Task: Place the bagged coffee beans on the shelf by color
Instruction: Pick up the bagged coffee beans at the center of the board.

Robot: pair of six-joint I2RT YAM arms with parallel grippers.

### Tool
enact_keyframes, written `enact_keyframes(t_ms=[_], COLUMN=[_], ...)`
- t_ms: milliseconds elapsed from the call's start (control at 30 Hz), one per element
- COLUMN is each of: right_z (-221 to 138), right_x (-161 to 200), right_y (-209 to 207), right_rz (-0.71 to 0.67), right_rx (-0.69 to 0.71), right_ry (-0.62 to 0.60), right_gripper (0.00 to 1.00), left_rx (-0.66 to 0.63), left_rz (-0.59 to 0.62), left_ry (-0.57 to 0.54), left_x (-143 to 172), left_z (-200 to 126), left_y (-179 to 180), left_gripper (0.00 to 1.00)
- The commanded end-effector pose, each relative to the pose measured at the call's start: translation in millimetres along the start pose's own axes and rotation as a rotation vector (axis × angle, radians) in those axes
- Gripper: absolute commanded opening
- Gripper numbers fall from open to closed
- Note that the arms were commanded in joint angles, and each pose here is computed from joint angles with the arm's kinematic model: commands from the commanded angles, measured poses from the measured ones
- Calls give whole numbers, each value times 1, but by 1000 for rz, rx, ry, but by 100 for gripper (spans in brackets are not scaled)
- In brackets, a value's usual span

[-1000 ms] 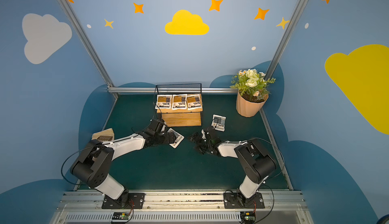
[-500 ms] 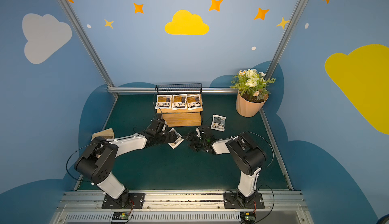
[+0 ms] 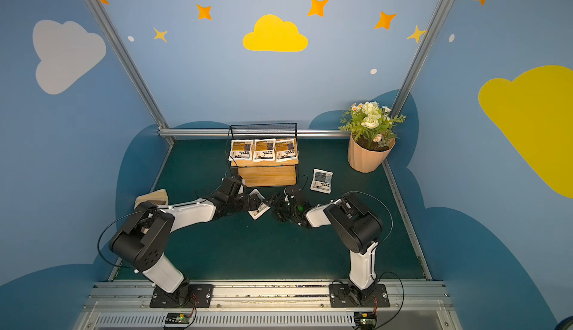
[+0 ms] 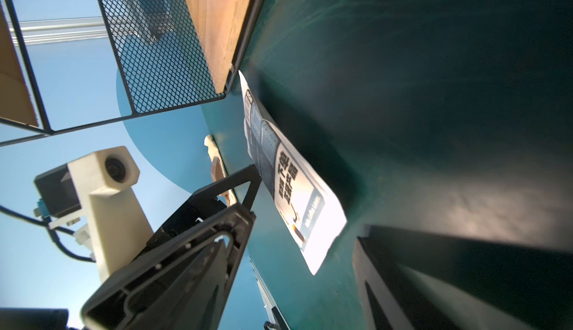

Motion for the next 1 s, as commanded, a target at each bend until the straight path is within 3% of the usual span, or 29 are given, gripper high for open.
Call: enact_keyframes(t_ms=[0,133,567,800,967], right_z=[14,22,20,12,-2], right_x=[17,20,22,24,33], right_y=[-63,-65,-57,-51,-50], right_rz=[108,114,80,65,35], right_rx=[240,235,202,172,163], right_ry=[20,29,32,32,73], right_gripper=[68,57,1,0,0], left_rx=[-20,-21,12,22,31], left_rz=[-24,-24,-40,-67,-23], left_ry=[44,46,11,-34,-44], left_x=[11,13,8,4,-6], left_z=[1,0,-27,-55,-67], left_y=[9,11,2,-1,-7], left_gripper=[100,100,100,100,100])
Point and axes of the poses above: each gripper's point midway between its finger pads, its own z axis out along the fingers, its own y axis along the line the jaws close on, x = y × z, the point moved 7 cm from there along -z, back along the fingers, and after that the axes turned 8 degrees about -z, right-handed, at the moved point
